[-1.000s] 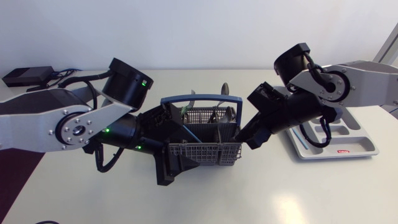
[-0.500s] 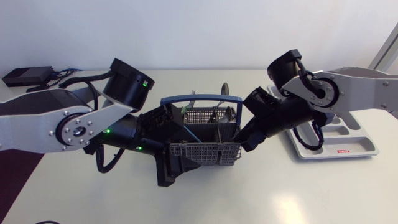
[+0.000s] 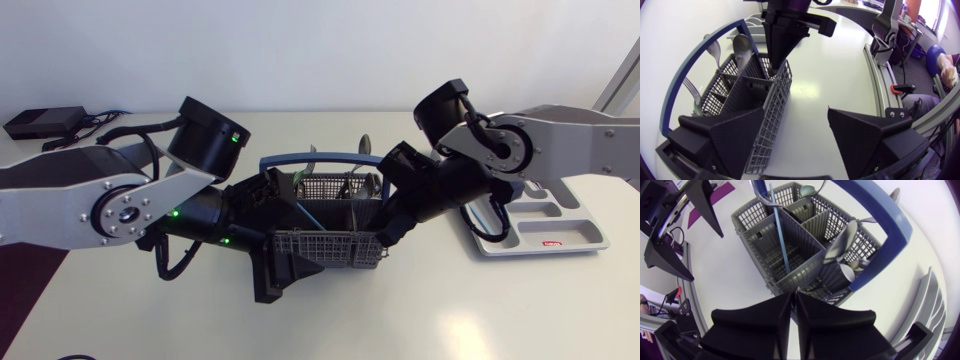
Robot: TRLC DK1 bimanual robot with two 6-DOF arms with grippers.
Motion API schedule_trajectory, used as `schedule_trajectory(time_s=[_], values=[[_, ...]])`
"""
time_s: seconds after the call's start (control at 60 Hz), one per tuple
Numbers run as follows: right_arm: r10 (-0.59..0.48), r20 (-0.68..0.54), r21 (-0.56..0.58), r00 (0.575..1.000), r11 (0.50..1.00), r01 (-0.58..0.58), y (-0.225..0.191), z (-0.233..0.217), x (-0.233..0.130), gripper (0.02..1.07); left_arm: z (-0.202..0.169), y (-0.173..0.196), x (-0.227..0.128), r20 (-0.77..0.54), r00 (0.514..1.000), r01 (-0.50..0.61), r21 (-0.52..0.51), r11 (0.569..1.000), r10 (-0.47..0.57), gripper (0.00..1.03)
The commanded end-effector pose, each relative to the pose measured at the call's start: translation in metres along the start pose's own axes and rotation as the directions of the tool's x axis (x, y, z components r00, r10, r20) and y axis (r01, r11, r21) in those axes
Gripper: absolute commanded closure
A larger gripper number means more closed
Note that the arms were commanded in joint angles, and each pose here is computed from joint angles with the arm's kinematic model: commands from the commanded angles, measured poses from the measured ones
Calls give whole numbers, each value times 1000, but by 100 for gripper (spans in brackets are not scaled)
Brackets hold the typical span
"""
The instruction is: Sort the cutlery from the basket into the organizer compartments.
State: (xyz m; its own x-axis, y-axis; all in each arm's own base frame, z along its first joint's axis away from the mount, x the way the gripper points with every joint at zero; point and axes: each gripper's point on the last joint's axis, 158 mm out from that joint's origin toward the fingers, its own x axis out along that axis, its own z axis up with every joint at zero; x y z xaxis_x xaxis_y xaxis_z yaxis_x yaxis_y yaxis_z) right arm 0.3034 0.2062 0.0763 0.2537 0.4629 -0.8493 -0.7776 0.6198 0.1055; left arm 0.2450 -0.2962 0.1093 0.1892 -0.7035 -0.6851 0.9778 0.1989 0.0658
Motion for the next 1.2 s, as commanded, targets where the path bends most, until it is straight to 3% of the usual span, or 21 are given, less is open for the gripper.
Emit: schedule_trajectory(time_s=[0.0,0.433,0.717,1.183], values=[[-13,-28,25,1000,1000,14,-3,1,1,100,-10,-8,6,-16,1000,26,-23,999,-27,16],[-6,-34,60,999,998,8,1,28,-35,101,-10,-12,5,-11,1000,27,-11,1000,-27,16],[107,-18,133,994,986,-104,19,42,-62,101,-9,-13,4,-6,1000,25,-9,1000,-25,16],[305,51,275,951,911,-307,46,46,-120,101,-9,-16,6,-9,999,34,0,999,-34,16]])
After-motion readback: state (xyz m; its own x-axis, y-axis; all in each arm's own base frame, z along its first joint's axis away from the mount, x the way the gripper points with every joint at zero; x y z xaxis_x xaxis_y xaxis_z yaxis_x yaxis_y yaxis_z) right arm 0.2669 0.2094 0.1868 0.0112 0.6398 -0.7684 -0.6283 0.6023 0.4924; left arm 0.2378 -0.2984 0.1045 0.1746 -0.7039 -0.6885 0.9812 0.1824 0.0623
